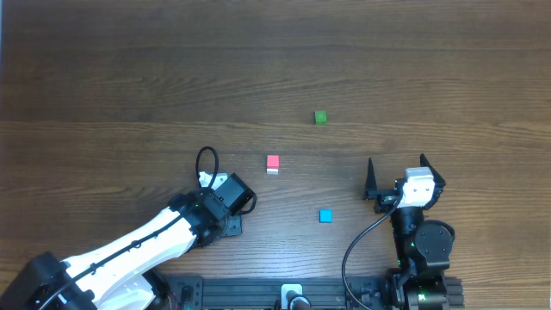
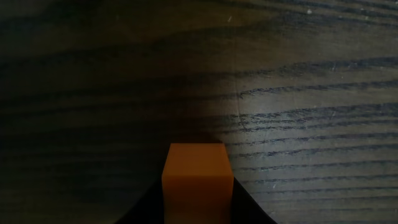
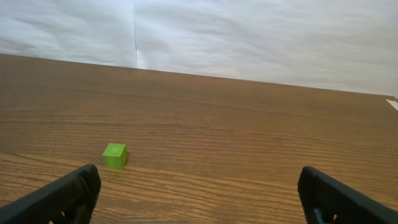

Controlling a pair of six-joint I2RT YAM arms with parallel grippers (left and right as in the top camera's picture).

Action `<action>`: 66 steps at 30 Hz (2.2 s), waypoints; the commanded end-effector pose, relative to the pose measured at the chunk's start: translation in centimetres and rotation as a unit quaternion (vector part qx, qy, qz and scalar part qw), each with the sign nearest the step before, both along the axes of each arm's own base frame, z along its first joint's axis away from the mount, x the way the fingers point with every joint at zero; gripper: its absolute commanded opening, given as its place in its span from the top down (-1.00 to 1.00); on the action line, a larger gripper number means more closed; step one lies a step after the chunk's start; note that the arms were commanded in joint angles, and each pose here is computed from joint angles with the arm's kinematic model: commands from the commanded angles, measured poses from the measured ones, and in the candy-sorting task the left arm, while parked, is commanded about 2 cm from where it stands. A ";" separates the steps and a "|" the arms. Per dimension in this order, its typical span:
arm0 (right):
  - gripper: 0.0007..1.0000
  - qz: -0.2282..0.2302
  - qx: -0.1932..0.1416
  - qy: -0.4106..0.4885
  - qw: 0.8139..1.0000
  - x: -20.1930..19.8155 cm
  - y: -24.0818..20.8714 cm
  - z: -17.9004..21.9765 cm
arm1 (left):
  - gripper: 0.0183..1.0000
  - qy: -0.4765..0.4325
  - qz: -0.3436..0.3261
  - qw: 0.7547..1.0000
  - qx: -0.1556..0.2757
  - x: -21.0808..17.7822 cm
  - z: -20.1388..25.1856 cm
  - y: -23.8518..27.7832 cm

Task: Stack Cubes

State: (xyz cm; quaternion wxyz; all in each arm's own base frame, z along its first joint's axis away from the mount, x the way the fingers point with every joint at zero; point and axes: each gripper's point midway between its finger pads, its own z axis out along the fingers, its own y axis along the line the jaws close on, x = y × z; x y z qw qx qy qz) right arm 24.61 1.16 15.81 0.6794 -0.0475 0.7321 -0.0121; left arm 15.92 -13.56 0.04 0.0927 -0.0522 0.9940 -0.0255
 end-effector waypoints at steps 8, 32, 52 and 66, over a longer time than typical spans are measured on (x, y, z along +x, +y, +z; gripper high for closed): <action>-0.99 0.001 0.000 -0.002 1.000 0.0 0.0 -0.1 | 0.79 -0.047 0.013 0.999 -0.019 3.1 2.9 -2.0; -0.98 0.001 0.000 -0.002 1.000 0.0 0.0 -0.1 | 0.91 -0.029 -0.029 0.999 0.015 13.7 9.1 -11.2; -0.98 0.001 0.000 -0.002 1.000 0.0 0.0 -0.1 | 0.93 0.021 -0.059 0.998 0.010 12.9 6.1 -12.1; -0.99 0.001 0.000 -0.002 1.000 0.0 0.0 -0.1 | 0.91 0.020 -0.080 0.996 0.015 12.5 6.1 -12.5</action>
